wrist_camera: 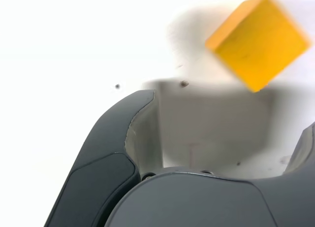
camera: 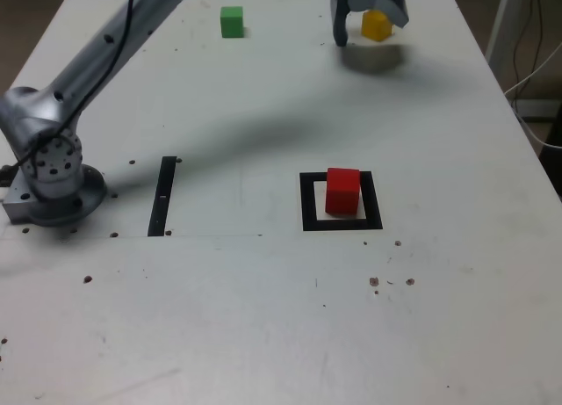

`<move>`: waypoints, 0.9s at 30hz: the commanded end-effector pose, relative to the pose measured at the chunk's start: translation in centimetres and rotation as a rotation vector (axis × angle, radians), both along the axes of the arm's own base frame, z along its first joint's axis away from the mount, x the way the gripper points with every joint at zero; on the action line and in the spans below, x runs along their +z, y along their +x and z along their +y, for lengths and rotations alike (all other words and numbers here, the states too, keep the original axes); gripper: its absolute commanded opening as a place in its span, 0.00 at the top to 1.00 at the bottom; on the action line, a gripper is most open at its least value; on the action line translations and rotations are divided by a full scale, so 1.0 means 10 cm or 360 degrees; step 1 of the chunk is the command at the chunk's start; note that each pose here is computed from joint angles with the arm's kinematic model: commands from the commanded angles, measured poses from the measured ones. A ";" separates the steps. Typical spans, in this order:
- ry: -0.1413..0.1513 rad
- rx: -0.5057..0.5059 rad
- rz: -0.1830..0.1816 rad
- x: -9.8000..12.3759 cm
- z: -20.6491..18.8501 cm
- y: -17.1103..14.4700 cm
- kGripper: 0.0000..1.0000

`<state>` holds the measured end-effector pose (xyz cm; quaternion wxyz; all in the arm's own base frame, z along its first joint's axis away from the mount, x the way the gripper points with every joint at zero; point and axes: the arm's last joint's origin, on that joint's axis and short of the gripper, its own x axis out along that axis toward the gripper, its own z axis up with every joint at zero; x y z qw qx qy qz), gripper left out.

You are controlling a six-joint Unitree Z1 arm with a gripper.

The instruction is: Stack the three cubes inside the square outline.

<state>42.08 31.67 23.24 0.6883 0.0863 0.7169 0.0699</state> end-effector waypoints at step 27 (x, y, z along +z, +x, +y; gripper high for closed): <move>0.0035 0.0238 -0.0162 -0.13 0.30 0.00 0.01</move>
